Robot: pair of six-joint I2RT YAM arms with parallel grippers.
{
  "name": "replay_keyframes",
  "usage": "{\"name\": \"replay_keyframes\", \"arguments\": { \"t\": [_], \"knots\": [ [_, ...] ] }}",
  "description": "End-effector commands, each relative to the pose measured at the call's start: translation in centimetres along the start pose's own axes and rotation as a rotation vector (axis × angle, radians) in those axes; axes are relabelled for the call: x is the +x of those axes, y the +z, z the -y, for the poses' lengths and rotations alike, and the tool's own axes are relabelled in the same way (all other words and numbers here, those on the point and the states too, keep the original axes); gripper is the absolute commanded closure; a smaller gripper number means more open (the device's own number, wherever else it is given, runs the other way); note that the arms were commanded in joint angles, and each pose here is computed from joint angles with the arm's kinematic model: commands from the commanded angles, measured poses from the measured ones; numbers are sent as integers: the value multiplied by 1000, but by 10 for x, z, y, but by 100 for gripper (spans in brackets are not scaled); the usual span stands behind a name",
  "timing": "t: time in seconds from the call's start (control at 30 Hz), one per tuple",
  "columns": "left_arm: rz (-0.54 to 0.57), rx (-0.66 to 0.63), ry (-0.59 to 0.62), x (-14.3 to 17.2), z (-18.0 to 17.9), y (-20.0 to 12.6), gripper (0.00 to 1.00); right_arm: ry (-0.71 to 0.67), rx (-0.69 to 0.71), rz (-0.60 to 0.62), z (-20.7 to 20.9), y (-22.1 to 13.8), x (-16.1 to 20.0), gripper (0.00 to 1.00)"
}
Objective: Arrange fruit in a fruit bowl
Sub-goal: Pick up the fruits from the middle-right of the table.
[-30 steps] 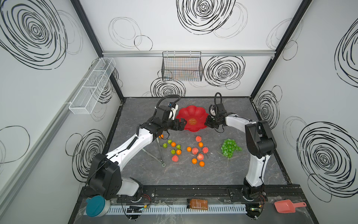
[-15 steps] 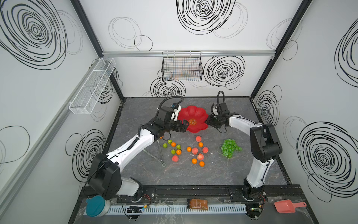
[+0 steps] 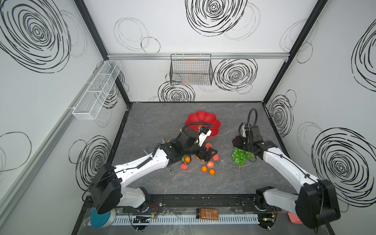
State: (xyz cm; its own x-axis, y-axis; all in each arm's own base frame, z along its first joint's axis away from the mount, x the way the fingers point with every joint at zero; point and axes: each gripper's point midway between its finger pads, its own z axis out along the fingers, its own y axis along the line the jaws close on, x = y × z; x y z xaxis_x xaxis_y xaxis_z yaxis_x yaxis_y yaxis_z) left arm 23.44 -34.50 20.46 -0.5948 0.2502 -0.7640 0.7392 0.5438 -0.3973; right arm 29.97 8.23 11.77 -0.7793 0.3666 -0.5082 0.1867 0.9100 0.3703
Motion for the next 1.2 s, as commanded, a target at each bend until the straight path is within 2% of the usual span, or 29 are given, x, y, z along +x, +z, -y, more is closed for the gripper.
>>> {"name": "replay_keyframes", "arguments": {
  "t": [0.0, 0.23, 0.3, 0.47, 0.63, 1.17],
  "knots": [
    [38, 83, 34, -6, 27, 6, 4, 37, 81, -7, 27, -17, 27, 56],
    [5, 164, 0, 16, 53, 26, 4, 123, 154, -37, 62, -34, 70, 58],
    [-4, 166, -28, 21, 55, 32, 4, 124, 136, -39, 58, -34, 73, 59],
    [-24, 170, -81, 29, 56, 41, 4, 146, 156, -90, 62, -24, 88, 63],
    [-44, 146, -57, 32, 54, 44, 4, 171, 177, -149, 67, -11, 105, 66],
    [-67, 132, -13, 35, 52, 46, 4, 177, 164, -167, 68, 12, 114, 66]
  ]
}}
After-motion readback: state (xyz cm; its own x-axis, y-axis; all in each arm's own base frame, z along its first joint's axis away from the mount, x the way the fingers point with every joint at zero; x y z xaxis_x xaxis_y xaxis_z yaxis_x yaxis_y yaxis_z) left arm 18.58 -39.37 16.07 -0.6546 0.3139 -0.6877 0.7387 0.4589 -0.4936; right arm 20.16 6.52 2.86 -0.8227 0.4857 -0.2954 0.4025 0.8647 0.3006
